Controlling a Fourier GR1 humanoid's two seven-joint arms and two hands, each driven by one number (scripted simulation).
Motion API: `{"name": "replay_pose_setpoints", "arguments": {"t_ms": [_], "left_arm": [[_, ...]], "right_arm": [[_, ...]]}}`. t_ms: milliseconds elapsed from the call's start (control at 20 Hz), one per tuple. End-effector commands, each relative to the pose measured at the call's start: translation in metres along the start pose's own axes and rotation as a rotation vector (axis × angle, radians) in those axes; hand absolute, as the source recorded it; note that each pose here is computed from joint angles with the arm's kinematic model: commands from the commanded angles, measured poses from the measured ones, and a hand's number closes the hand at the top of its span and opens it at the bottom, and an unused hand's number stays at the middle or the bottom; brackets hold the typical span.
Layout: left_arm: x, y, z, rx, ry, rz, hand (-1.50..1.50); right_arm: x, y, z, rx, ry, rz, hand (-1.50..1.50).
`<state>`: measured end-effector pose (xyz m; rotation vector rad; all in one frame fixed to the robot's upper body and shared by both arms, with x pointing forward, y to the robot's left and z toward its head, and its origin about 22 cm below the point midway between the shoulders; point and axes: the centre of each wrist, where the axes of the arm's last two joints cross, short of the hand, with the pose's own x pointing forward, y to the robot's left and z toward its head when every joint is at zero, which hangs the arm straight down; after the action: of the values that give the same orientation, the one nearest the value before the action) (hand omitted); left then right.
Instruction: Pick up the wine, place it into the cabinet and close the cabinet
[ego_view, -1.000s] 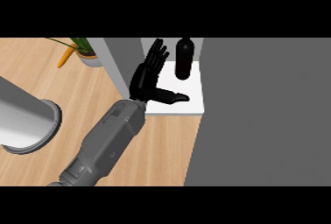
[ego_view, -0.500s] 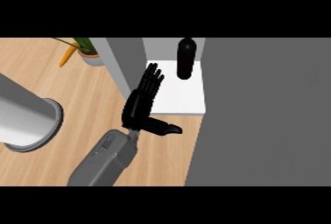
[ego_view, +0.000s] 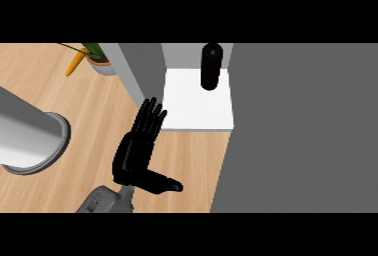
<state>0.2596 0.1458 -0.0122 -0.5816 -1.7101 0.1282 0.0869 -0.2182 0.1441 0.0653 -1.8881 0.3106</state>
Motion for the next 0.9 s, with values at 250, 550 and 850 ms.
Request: {"name": "replay_pose_setpoints", "arguments": {"t_ms": [250, 550, 850], "left_arm": [[0.036, 0.045, 0.032, 0.015, -0.064, -0.024, -1.50], [0.051, 0.076, 0.043, 0.062, -0.108, -0.100, -1.50], [0.079, 0.101, 0.064, 0.084, -0.103, -0.120, -1.50]], "right_arm": [[0.044, 0.005, 0.010, 0.189, -0.030, -0.154, -1.50], [0.044, 0.013, 0.016, 0.472, -0.010, -0.152, 1.50], [0.055, 0.017, 0.016, 0.494, -0.037, -0.181, 1.50]]}}
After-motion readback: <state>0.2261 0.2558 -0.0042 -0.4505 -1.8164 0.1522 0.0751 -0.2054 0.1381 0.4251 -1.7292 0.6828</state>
